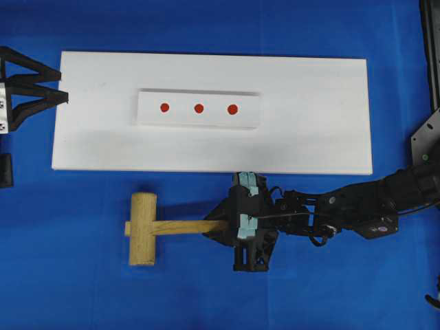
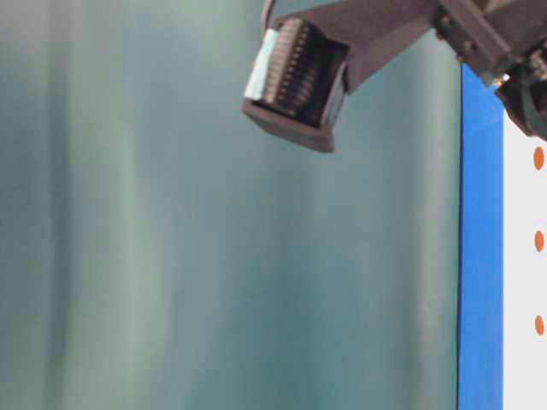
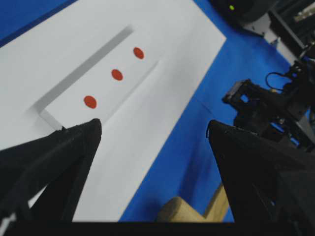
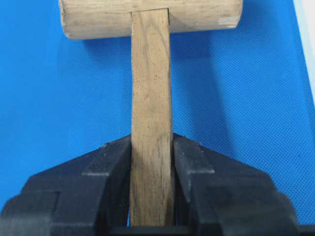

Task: Hit the mark with a hammer.
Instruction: 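Carry the mallet with the right gripper down onto the blue cloth, then open the right gripper and lift it off the mallet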

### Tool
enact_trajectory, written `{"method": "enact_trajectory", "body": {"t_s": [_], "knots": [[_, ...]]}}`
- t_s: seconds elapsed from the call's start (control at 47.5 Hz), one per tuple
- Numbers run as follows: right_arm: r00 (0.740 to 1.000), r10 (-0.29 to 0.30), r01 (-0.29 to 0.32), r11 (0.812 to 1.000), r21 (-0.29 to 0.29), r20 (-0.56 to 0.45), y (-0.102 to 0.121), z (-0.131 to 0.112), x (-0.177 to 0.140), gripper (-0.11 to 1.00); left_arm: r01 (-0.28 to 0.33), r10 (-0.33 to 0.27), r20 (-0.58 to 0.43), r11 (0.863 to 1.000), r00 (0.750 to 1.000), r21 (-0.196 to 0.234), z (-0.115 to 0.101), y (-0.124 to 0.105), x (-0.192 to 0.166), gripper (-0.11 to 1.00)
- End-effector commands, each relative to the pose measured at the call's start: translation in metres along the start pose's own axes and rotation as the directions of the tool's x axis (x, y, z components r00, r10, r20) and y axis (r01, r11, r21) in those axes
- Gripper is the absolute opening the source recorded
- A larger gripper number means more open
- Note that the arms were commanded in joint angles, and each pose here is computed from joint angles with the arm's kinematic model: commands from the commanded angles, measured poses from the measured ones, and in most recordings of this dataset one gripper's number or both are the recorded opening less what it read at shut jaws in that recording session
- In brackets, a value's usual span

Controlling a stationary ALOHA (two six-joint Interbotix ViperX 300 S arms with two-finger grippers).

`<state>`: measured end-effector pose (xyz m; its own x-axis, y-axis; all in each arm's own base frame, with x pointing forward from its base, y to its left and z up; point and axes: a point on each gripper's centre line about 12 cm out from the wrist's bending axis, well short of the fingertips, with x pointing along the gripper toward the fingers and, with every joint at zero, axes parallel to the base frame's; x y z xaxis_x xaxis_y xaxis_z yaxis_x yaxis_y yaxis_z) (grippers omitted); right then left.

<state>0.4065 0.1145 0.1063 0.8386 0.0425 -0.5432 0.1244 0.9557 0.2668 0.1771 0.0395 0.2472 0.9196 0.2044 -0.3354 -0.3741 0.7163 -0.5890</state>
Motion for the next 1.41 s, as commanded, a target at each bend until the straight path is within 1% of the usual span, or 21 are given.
{"method": "enact_trajectory", "body": {"t_s": [0.0, 0.105, 0.147, 0.232, 0.253, 0.337, 0.4, 0.589, 0.716, 0.821, 0.905, 1.031, 1.221, 1.305, 1.389], "knots": [[0.999, 0.001, -0.001, 1.000, 0.005, 0.034, 0.002, 0.007, -0.001, 0.08, 0.003, -0.003, 0.009, 1.000, 1.000, 0.004, 0.003, -0.002, 0.000, 0.89], [1.000, -0.010, 0.010, 1.000, 0.001, 0.016, -0.001, -0.001, 0.003, 0.08, 0.003, -0.003, 0.009, 1.000, 1.000, 0.004, 0.003, -0.002, 0.000, 0.89], [1.000, -0.016, 0.016, 1.000, -0.002, 0.007, -0.003, -0.005, 0.006, 0.10, 0.002, -0.002, 0.008, 1.000, 1.000, 0.005, 0.002, -0.001, 0.000, 0.89], [1.000, -0.026, 0.026, 1.000, -0.005, 0.003, -0.005, -0.010, 0.010, 0.24, 0.002, -0.002, 0.008, 1.000, 1.000, 0.002, 0.003, -0.001, 0.000, 0.89], [1.000, -0.030, 0.030, 1.000, -0.005, -0.001, -0.006, -0.012, 0.011, 0.30, 0.002, -0.002, 0.010, 1.000, 1.000, 0.002, 0.003, -0.001, 0.000, 0.89], [0.999, -0.042, 0.042, 0.999, -0.002, 0.000, -0.008, -0.016, 0.014, 0.46, 0.001, -0.001, 0.009, 1.000, 1.000, 0.002, 0.003, -0.001, 0.000, 0.89], [0.999, -0.048, 0.048, 0.999, -0.001, -0.006, -0.009, -0.019, 0.015, 0.53, 0.001, -0.001, 0.009, 1.000, 1.000, 0.002, 0.003, -0.001, 0.000, 0.89], [0.998, -0.054, 0.054, 0.999, 0.000, -0.012, -0.011, -0.021, 0.015, 0.50, 0.004, -0.004, 0.010, 1.000, 1.000, 0.002, 0.003, -0.002, 0.000, 0.89], [0.999, -0.046, 0.046, 0.999, 0.003, -0.009, -0.009, -0.018, 0.014, 0.51, 0.002, -0.002, 0.008, 1.000, 1.000, 0.004, 0.002, -0.001, 0.000, 0.89], [1.000, -0.021, 0.021, 1.000, 0.006, -0.001, -0.004, -0.007, 0.004, 0.51, 0.002, -0.002, 0.010, 1.000, 1.000, 0.003, 0.003, -0.001, 0.000, 0.89], [1.000, 0.007, -0.007, 1.000, 0.000, 0.020, 0.003, 0.008, -0.008, 0.52, 0.001, -0.001, 0.007, 1.000, 1.000, 0.004, 0.002, -0.001, 0.000, 0.89], [0.997, 0.049, -0.047, 0.998, -0.028, 0.061, 0.009, 0.030, -0.033, 0.54, 0.002, -0.002, 0.010, 1.000, 1.000, 0.005, 0.003, -0.001, 0.000, 0.89], [0.990, 0.102, -0.093, 0.991, -0.094, 0.099, 0.014, 0.057, -0.067, 0.54, 0.003, -0.003, 0.011, 1.000, 1.000, 0.008, 0.003, -0.001, 0.000, 0.89], [0.986, 0.121, -0.108, 0.987, -0.118, 0.111, 0.015, 0.067, -0.077, 0.54, 0.002, -0.002, 0.010, 1.000, 1.000, 0.006, 0.003, -0.001, 0.000, 0.89], [0.985, 0.122, -0.106, 0.985, -0.133, 0.124, 0.013, 0.073, -0.082, 0.54, 0.003, -0.003, 0.011, 1.000, 1.000, 0.006, 0.003, -0.001, 0.000, 0.89]]}}
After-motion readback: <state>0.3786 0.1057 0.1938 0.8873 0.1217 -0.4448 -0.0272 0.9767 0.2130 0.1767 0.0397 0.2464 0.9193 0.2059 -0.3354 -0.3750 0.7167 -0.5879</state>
